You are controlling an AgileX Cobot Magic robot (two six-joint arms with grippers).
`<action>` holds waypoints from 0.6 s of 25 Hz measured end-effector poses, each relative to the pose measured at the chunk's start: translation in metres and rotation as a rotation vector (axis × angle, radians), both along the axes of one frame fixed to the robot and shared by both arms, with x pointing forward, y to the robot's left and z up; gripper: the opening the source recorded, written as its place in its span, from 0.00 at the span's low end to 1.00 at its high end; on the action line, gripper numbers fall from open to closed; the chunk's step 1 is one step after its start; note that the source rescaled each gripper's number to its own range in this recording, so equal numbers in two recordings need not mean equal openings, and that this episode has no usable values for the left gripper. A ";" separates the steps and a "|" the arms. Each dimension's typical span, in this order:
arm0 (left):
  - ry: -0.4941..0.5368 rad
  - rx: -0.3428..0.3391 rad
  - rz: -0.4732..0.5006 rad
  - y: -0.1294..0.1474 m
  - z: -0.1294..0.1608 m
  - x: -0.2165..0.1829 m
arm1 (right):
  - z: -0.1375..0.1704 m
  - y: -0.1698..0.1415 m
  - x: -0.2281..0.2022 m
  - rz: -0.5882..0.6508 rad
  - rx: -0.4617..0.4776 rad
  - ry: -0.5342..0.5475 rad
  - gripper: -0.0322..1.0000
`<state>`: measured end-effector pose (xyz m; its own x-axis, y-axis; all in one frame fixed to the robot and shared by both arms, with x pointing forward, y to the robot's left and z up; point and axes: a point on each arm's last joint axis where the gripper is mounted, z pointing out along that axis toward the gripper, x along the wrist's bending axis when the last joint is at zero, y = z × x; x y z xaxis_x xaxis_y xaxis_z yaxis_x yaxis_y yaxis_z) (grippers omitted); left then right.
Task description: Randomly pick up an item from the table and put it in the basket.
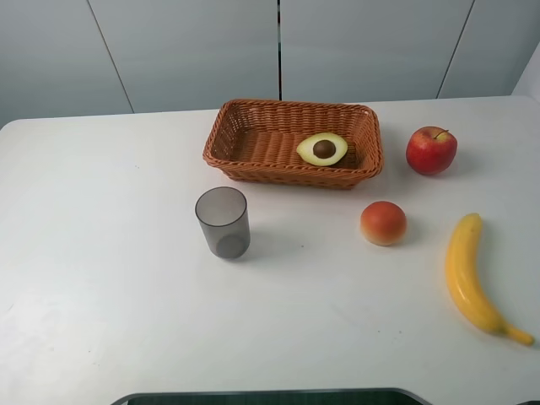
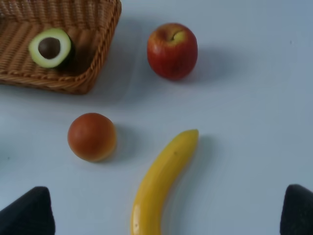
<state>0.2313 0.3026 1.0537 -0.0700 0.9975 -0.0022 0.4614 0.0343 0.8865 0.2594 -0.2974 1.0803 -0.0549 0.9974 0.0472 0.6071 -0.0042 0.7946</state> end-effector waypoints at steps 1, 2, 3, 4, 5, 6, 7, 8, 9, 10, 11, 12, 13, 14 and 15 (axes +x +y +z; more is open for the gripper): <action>0.000 0.000 0.000 0.000 0.000 0.000 | 0.000 0.000 -0.005 0.006 0.001 -0.025 1.00; 0.000 -0.002 0.001 0.000 0.000 0.000 | 0.000 0.000 -0.011 0.016 0.001 -0.054 1.00; 0.000 -0.002 0.001 0.000 0.000 0.000 | 0.000 0.000 -0.017 0.026 0.003 -0.079 1.00; 0.000 -0.002 0.001 0.000 0.000 0.000 | -0.001 0.000 -0.021 0.035 0.003 -0.097 1.00; 0.000 -0.002 0.001 0.000 0.000 0.000 | -0.003 0.000 -0.024 0.041 -0.001 -0.114 1.00; 0.000 -0.002 0.001 0.000 0.000 0.000 | -0.008 0.000 -0.027 0.048 -0.007 -0.124 1.00; 0.000 -0.002 0.001 0.000 0.000 0.000 | -0.013 0.000 -0.029 0.051 -0.009 -0.130 1.00; 0.000 -0.002 0.001 0.000 0.000 0.000 | -0.019 0.000 -0.029 0.054 -0.013 -0.129 1.00; 0.000 -0.002 0.001 0.000 0.000 0.000 | -0.024 0.000 -0.030 0.059 -0.014 -0.133 1.00; 0.000 -0.002 0.001 0.000 0.000 0.000 | -0.027 0.000 -0.030 0.062 -0.009 -0.133 1.00; 0.000 -0.002 0.001 0.000 0.000 0.000 | -0.028 0.001 -0.029 0.065 -0.002 -0.136 1.00; 0.000 -0.002 0.001 0.000 0.000 0.000 | -0.028 0.001 -0.029 0.066 0.000 -0.138 1.00; 0.000 -0.002 0.001 0.000 0.000 0.000 | -0.028 0.001 -0.029 0.069 -0.005 -0.144 1.00; 0.000 -0.002 0.001 0.000 0.000 0.000 | -0.028 0.001 -0.029 0.069 -0.004 -0.149 1.00; 0.000 -0.002 0.001 0.000 0.000 0.000 | -0.028 0.001 -0.029 0.069 -0.004 -0.149 1.00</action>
<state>0.2313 0.3026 1.0537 -0.0709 0.9975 -0.0040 0.4613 0.0363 0.8865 0.2302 -0.2961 1.0525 -0.1295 0.9912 0.0290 0.4810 0.0372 0.8760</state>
